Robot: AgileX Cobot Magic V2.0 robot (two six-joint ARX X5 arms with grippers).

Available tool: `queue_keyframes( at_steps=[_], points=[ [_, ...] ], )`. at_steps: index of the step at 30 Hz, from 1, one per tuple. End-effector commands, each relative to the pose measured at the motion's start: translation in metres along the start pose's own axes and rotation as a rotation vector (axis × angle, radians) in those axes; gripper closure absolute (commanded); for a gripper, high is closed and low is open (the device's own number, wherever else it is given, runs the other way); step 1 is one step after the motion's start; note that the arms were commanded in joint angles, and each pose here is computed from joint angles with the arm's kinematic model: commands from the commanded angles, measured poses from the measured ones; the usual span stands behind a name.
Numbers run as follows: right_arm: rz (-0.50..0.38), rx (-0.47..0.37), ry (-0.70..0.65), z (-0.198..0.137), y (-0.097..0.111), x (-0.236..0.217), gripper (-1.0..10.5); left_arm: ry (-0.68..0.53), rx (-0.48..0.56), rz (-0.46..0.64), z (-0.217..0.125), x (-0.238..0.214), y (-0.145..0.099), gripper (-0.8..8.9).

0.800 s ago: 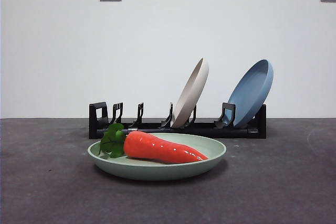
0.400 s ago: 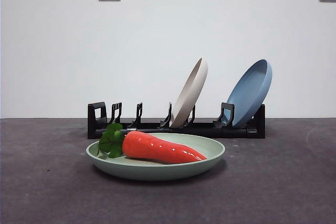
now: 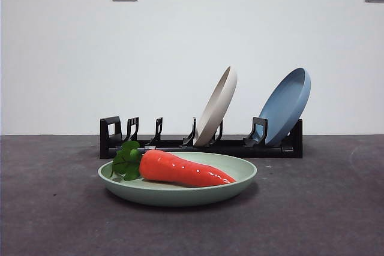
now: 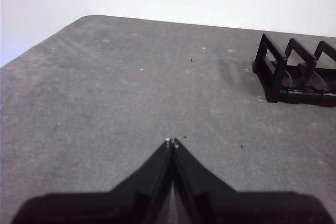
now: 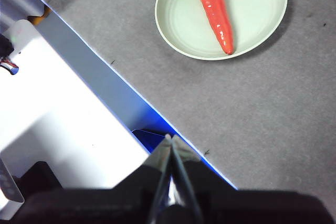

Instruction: Take the green plate from the plate rack,put the plate on the table,take the carrot from the table,put the carrot in the plate

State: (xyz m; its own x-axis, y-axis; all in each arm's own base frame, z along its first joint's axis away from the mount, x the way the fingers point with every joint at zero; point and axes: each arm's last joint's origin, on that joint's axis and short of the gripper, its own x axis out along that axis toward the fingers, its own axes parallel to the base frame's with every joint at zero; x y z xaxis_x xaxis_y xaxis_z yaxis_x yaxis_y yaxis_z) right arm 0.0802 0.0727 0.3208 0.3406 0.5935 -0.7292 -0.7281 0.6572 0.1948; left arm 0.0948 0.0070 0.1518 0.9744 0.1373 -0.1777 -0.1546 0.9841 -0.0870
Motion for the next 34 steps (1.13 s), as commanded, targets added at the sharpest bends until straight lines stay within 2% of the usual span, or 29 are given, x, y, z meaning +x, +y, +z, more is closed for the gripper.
queue_keyframes(
  at_steps=[1, 17, 20, 21, 24, 27, 30, 34],
  points=[
    [-0.001, 0.003, -0.002, 0.0, 0.0, 0.001, 9.5, 0.006, -0.003, 0.005, -0.003, 0.001, 0.001, 8.17],
    [-0.001, 0.003, -0.002, 0.0, 0.0, 0.001, 9.5, 0.006, -0.003, 0.006, -0.003, 0.001, 0.001, 8.17],
    [-0.005, -0.014, -0.031, -0.002, 0.001, -0.003, 9.5, 0.006, -0.003, 0.006, -0.003, 0.001, 0.001, 8.17],
    [-0.015, -0.043, -0.046, -0.003, 0.0, -0.006, 9.5, 0.007, -0.003, 0.006, -0.003, 0.001, 0.001, 8.17],
    [-0.065, -0.107, -0.127, -0.009, -0.003, -0.02, 9.5, 0.006, -0.003, 0.006, -0.003, 0.001, 0.001, 8.17],
    [-0.121, -0.086, -0.283, -0.015, -0.006, -0.034, 9.5, 0.006, -0.003, 0.006, -0.003, 0.001, 0.001, 8.17],
    [-0.226, -0.062, -0.474, -0.029, -0.009, -0.041, 9.5, 0.007, -0.003, 0.006, -0.003, 0.001, 0.001, 8.17],
    [-0.347, -0.079, -0.63, -0.05, -0.017, -0.027, 9.5, 0.006, -0.003, 0.008, -0.003, 0.001, 0.001, 8.17]
  ],
)
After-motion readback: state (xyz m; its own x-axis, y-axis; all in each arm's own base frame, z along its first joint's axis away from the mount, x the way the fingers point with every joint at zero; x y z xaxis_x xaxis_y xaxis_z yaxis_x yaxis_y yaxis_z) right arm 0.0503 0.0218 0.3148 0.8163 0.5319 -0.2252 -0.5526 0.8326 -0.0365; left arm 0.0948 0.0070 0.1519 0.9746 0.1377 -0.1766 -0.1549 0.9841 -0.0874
